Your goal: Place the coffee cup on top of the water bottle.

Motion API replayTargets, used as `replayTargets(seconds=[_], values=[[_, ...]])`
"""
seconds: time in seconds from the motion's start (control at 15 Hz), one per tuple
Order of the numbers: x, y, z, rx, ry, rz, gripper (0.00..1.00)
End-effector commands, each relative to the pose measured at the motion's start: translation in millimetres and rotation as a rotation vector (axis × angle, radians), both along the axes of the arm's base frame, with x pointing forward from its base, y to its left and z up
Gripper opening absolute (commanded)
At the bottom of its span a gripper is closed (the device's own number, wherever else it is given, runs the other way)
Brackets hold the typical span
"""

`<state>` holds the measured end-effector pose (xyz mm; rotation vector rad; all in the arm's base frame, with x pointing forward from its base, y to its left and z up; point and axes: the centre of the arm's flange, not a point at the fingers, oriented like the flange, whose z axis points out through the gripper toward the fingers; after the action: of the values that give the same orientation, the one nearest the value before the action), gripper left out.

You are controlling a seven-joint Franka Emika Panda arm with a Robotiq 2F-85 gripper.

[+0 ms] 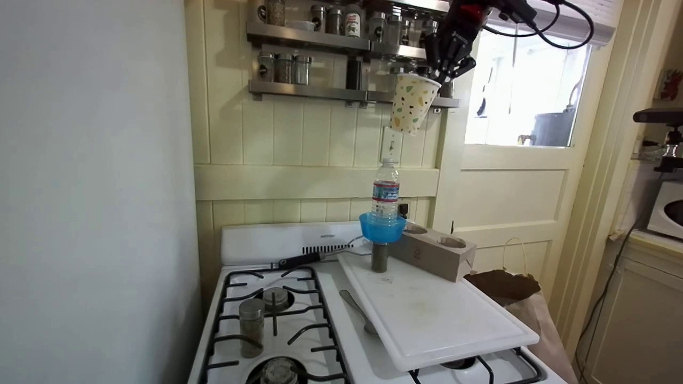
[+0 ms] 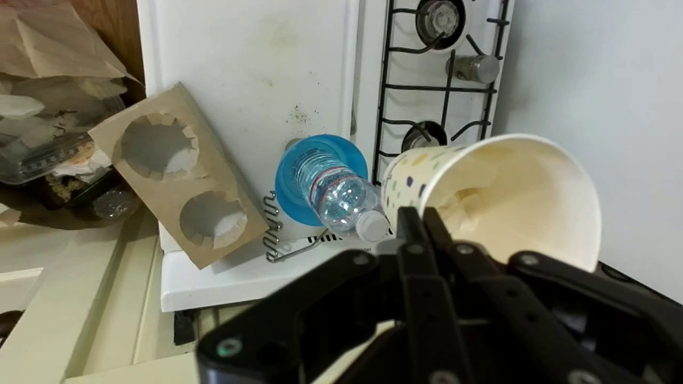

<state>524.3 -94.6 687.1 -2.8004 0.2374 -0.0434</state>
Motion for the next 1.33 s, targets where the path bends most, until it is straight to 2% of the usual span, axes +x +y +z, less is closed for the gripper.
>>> replayTargets(seconds=[0.0, 0.33, 0.47, 0.53, 0.6, 0.8, 1.07, 1.27], values=[[12.8, 14.5, 11.5, -0.052, 0.027, 0.003, 0.01], [25.1, -2.0, -4.8, -0.074, 0.084, -0.083, 0.01], [36.1, -10.5, -13.6, -0.045, 0.084, -0.133, 0.01], [31.7, -13.3, -12.8, -0.023, 0.068, -0.114, 0.01], [25.5, -7.8, -17.3, -0.051, 0.073, -0.101, 0.03], [28.1, -12.6, -20.7, -0.038, 0.076, -0.110, 0.01], [45.4, -9.8, -10.3, -0.070, 0.050, -0.137, 0.01], [60.8, -11.3, -5.8, -0.061, 0.042, -0.151, 0.01]])
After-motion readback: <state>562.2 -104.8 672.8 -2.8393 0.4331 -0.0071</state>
